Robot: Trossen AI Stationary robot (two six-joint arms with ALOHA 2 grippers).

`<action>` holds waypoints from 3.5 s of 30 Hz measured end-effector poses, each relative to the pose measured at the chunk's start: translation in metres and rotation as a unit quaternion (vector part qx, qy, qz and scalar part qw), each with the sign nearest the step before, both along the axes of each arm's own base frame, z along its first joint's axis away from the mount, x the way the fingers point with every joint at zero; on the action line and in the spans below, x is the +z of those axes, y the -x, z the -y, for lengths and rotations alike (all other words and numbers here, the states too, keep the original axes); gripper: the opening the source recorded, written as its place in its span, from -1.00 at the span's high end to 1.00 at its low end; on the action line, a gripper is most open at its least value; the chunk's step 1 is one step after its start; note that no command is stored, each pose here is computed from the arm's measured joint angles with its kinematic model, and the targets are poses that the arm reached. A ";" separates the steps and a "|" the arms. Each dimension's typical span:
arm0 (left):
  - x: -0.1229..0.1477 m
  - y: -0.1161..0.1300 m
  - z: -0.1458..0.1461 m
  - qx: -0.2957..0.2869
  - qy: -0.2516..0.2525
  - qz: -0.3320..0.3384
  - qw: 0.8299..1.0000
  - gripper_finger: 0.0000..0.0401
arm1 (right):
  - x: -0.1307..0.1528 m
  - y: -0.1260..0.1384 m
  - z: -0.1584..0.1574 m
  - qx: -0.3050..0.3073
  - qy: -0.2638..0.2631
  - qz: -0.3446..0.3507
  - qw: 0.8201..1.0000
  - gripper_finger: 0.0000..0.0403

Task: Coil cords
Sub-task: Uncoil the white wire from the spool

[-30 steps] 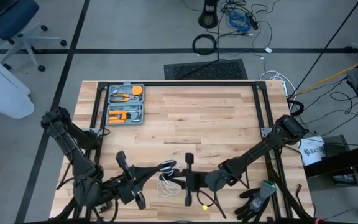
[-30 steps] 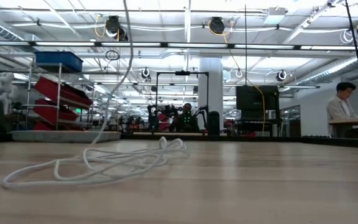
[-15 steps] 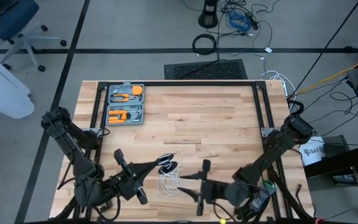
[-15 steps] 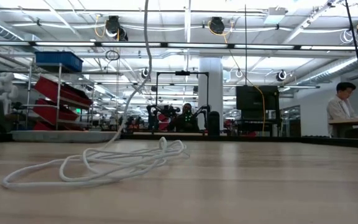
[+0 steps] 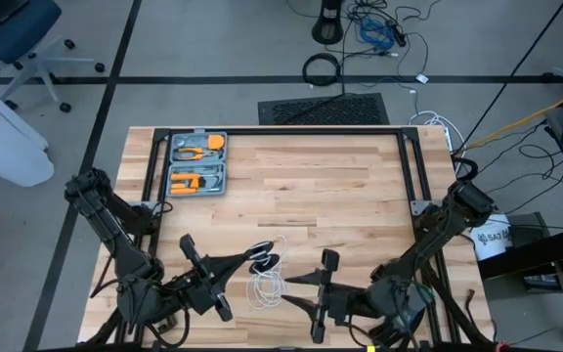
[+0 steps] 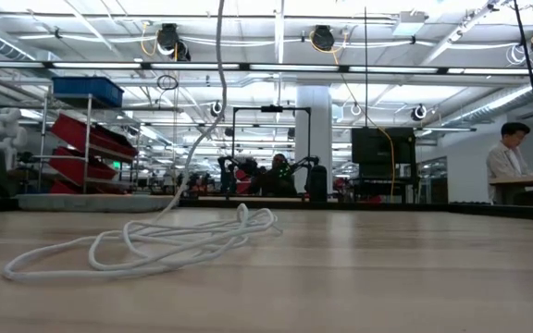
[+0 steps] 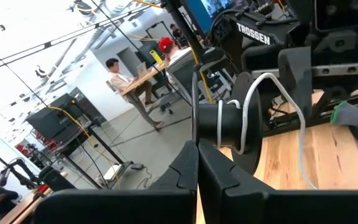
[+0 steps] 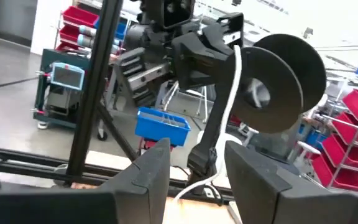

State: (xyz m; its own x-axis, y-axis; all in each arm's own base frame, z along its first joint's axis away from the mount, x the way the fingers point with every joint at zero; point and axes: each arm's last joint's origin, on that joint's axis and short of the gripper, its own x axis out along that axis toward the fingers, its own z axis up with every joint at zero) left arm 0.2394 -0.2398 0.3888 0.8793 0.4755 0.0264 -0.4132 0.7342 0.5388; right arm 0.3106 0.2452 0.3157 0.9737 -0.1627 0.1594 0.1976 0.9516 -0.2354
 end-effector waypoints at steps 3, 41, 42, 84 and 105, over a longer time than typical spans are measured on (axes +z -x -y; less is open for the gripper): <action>0.000 -0.001 0.001 -0.017 -0.001 0.002 1.000 0.99 | 0.001 -0.006 0.006 0.008 -0.002 0.006 1.000 0.32; 0.000 -0.012 -0.010 -0.012 0.028 0.021 0.999 0.99 | -0.019 -0.039 0.024 0.109 -0.043 0.041 0.992 1.00; 0.001 -0.012 -0.010 -0.018 0.030 0.024 0.999 0.99 | -0.021 -0.042 0.026 0.107 -0.046 0.034 0.993 1.00; -0.028 0.050 0.037 -0.052 -0.270 -0.155 0.949 0.99 | -0.034 -0.013 0.022 -0.003 -0.059 -0.147 0.987 1.00; -0.033 0.040 0.028 -0.020 -0.274 -0.170 0.946 0.99 | 0.004 0.034 -0.028 0.099 -0.028 -0.036 0.994 1.00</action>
